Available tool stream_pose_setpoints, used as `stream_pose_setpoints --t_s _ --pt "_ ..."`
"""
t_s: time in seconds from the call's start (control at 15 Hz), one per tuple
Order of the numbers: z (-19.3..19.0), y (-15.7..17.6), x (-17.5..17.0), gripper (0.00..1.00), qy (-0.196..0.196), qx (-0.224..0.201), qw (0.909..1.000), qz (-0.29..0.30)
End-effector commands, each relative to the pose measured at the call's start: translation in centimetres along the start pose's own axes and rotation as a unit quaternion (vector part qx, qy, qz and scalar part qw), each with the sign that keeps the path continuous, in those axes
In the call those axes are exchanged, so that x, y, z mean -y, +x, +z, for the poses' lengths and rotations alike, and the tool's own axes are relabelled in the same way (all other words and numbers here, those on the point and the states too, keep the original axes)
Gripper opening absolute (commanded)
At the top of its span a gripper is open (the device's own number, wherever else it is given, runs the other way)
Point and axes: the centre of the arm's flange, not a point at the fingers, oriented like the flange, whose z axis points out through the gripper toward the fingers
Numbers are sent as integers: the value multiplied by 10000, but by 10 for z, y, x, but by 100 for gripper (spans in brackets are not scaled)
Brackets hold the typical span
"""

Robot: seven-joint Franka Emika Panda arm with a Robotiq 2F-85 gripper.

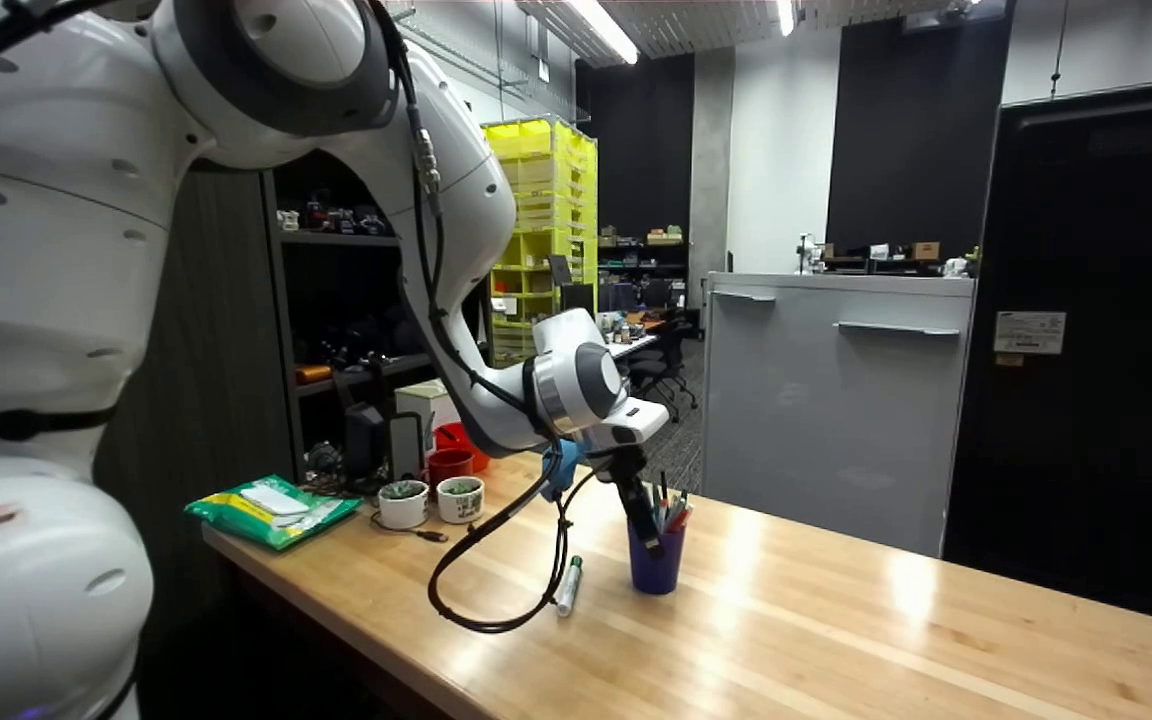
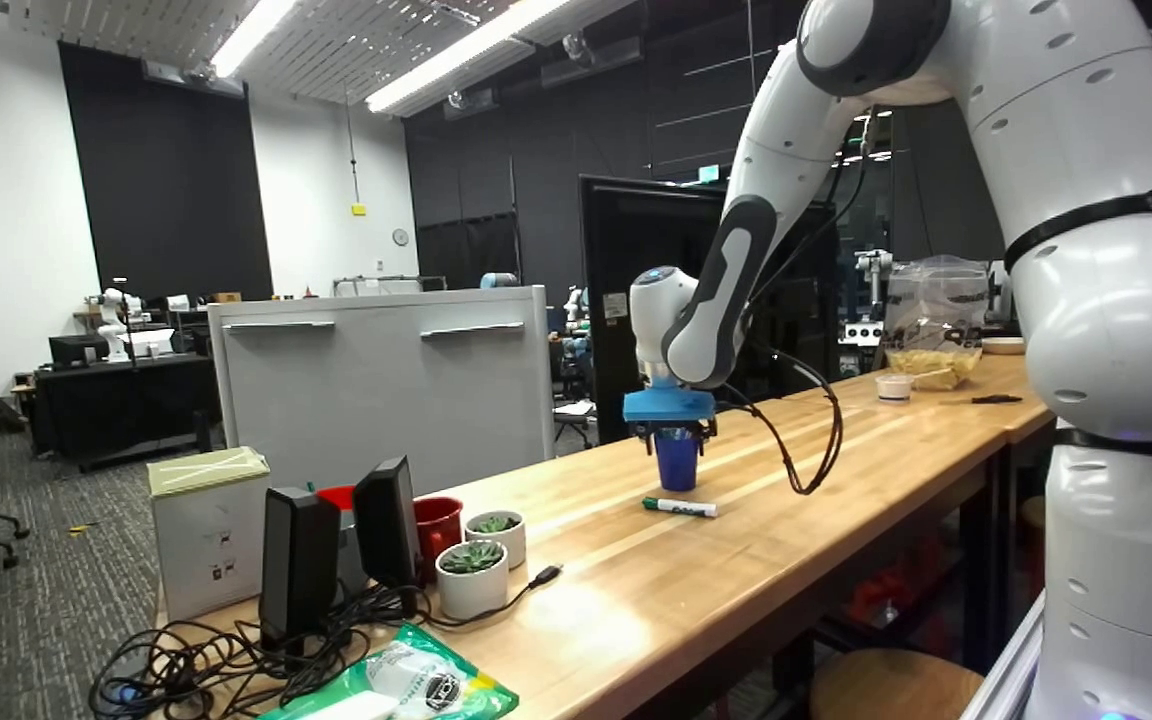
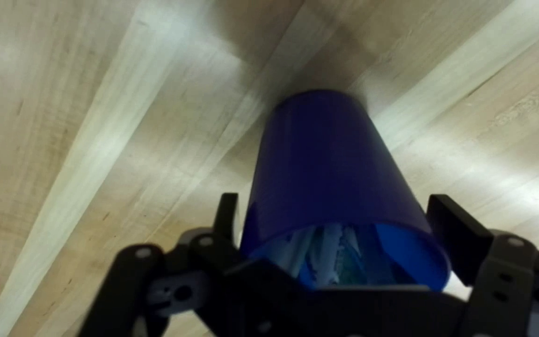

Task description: Move the blue cup backwards then place the green marker in the cup.

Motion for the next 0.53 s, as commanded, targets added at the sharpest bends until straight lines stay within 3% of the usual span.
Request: stream_pose_setpoints --t_s 0.0,0.33,0.47 --pt "-29 -14 2 100 77 -43 9997 -226" --pt "-67 -30 -11 100 70 -151 9992 -374" --pt "-82 -39 -23 100 64 -3 9987 -498"
